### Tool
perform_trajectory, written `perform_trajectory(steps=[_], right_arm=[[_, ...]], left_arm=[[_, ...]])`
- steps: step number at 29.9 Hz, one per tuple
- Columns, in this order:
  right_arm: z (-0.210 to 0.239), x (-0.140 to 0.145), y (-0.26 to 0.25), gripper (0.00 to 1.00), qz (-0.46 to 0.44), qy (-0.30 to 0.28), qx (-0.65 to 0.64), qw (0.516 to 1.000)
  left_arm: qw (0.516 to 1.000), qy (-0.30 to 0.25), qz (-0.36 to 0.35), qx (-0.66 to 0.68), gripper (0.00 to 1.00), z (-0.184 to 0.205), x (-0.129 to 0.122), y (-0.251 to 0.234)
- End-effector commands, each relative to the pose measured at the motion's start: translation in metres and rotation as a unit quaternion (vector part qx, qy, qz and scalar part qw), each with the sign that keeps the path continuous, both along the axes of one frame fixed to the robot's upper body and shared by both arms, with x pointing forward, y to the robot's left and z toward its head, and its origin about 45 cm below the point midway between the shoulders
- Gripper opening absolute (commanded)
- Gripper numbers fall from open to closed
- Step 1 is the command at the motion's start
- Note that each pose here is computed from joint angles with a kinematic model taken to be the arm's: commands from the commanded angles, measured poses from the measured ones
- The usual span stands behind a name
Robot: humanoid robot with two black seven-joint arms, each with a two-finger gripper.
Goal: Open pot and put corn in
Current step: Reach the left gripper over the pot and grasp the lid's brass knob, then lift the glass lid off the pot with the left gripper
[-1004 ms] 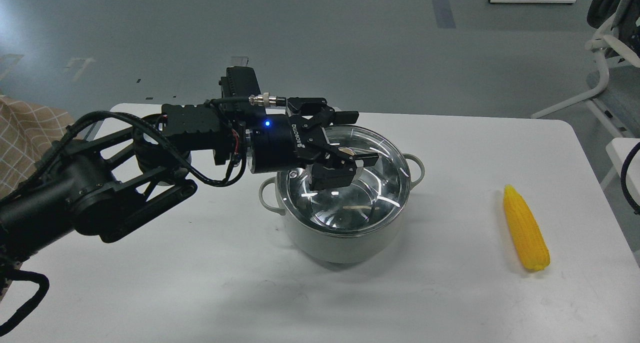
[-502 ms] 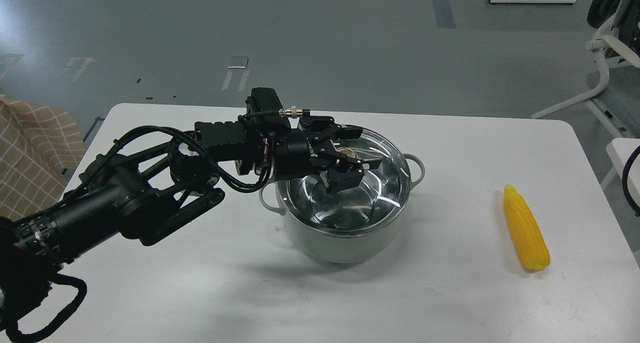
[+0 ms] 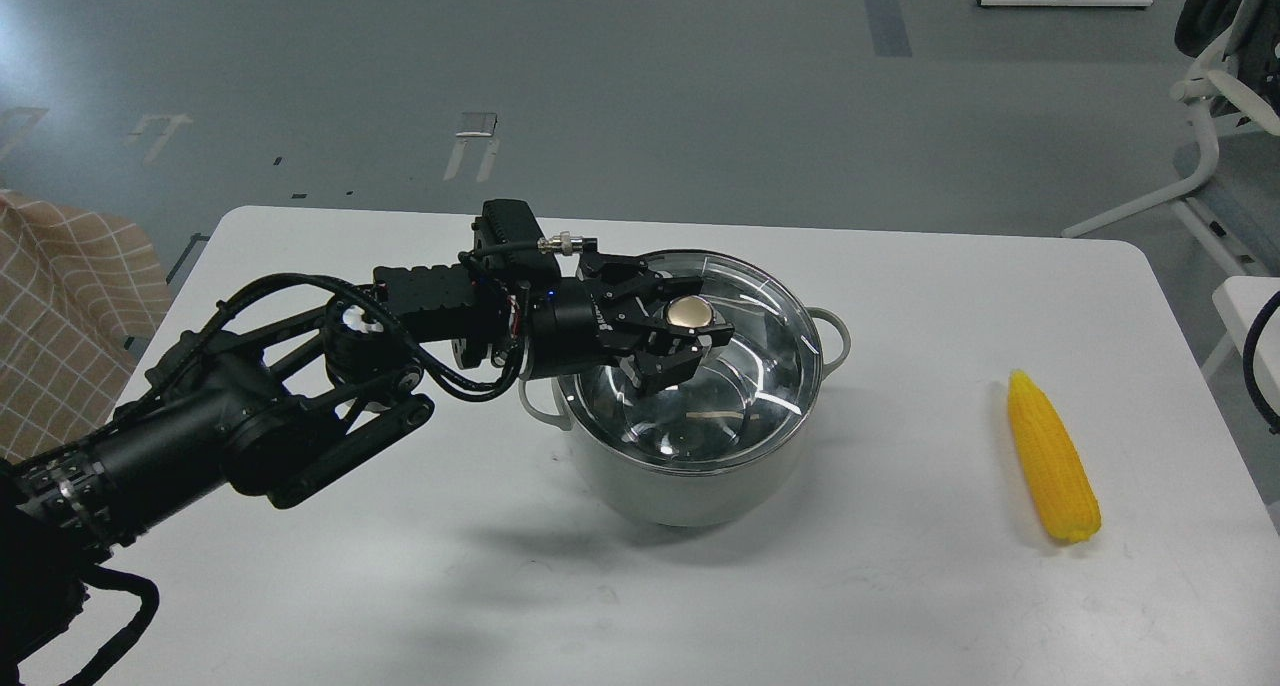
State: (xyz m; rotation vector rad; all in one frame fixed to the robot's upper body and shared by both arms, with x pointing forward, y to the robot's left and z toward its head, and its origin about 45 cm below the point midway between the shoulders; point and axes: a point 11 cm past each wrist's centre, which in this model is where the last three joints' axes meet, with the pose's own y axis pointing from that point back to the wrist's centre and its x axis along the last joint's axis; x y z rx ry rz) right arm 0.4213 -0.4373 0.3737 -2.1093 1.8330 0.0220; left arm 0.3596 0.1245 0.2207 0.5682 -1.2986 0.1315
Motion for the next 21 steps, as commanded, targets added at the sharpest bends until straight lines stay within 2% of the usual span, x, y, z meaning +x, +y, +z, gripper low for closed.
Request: perform_trajectory(steps=[1,3,8,16,21], right_arm=[[0.000,0.000,0.001,1.00,0.001,0.000,-0.001,1.000],[0.000,0.000,0.001,1.00,0.001,0.000,0.000,1.000],[0.000,0.000,0.001,1.00,0.001,0.000,0.001,1.000],[-0.002,0.001,0.002,1.00,0.002,0.002,0.002,1.000],[-0.003,0.000,0.003,1.00,0.002,0.002,0.003,1.000]], left_arm=[[1.000,0.005,0.003,0.000,0.42,-0.003,-0.001,0.001],[1.000,0.006,0.003,-0.001,0.38,-0.004,-0.001,0.002],[1.000,0.004,0.003,-0.004,0.38,-0.001,-0.001,0.002],[0.998,-0.051,-0.023,-0.023,0.38,0.059,-0.002,0.007],[0.997,-0.076,0.025,-0.002,0.37,0.079,0.013,0.056]])
